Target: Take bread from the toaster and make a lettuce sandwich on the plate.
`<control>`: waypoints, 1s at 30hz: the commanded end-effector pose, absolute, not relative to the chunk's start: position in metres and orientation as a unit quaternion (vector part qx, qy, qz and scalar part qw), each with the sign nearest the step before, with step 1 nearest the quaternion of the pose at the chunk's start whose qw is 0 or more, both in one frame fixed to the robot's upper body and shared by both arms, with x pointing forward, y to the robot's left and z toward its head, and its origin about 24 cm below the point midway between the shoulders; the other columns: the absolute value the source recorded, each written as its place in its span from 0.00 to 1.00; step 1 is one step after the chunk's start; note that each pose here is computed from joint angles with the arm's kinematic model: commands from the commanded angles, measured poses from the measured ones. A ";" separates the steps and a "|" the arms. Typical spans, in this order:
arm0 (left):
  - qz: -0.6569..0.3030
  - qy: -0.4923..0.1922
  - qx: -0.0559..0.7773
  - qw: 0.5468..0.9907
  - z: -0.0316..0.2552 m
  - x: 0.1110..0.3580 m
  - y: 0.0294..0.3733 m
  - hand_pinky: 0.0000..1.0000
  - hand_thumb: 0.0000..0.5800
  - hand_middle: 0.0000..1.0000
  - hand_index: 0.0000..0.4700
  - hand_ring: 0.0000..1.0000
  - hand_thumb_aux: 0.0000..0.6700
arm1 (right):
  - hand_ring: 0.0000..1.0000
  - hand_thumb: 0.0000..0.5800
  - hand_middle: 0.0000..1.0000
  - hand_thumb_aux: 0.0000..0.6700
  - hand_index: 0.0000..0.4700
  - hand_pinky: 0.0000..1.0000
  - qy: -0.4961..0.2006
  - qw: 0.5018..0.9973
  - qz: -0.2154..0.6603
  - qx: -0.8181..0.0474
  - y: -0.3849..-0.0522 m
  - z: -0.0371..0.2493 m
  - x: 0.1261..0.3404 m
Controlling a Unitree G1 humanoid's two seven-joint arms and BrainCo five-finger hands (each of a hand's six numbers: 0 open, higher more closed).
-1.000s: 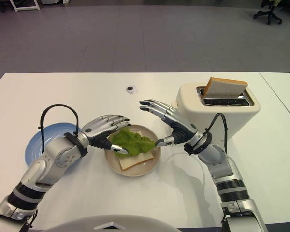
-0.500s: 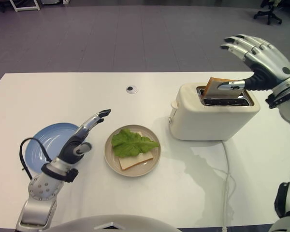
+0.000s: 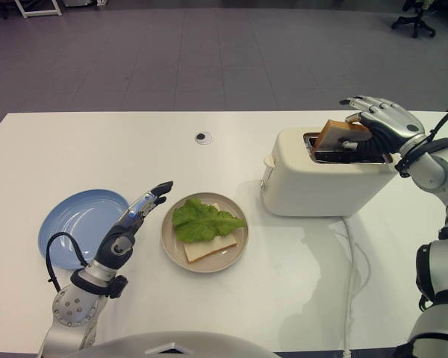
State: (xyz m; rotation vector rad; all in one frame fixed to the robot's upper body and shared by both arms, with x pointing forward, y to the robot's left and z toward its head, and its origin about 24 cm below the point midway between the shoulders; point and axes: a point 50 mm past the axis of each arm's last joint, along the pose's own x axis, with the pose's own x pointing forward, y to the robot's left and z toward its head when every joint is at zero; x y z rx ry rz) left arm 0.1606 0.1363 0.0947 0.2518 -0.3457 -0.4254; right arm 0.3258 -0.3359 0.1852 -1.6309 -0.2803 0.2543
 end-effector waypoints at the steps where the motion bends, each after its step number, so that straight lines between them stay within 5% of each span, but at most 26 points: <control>1: -0.209 -0.157 0.122 0.957 0.089 0.161 0.137 0.00 0.00 0.00 0.00 0.00 0.00 | 0.00 1.00 0.00 1.00 1.00 0.00 -0.156 0.693 0.099 -0.697 -0.331 0.200 0.329; 8: -0.200 -0.147 0.113 0.962 0.083 0.164 0.142 0.00 0.00 0.00 0.00 0.00 0.00 | 0.00 1.00 0.00 1.00 1.00 0.00 -0.278 0.734 0.022 -0.619 -0.331 0.256 0.321; 15: -0.186 -0.141 0.102 0.967 0.080 0.162 0.147 0.00 0.00 0.00 0.00 0.00 0.00 | 0.00 1.00 0.00 1.00 1.00 0.00 -0.345 0.757 0.086 -0.547 -0.316 0.282 0.314; 21: -0.176 -0.144 0.102 0.968 0.080 0.165 0.152 0.00 0.00 0.00 0.00 0.00 0.00 | 0.00 1.00 0.00 1.00 1.00 0.00 -0.423 0.717 0.228 -0.505 -0.243 0.243 0.309; 27: -0.157 -0.152 0.098 0.971 0.081 0.168 0.159 0.00 0.00 0.00 0.00 0.00 0.00 | 0.00 1.00 0.00 1.00 1.00 0.00 -0.487 0.639 0.250 -0.540 -0.168 0.196 0.285; 30: -0.160 -0.152 0.096 0.971 0.080 0.169 0.158 0.00 0.00 0.00 0.00 0.00 0.00 | 0.00 1.00 0.00 1.00 1.00 0.00 -0.475 0.656 0.248 -0.531 -0.145 0.165 0.284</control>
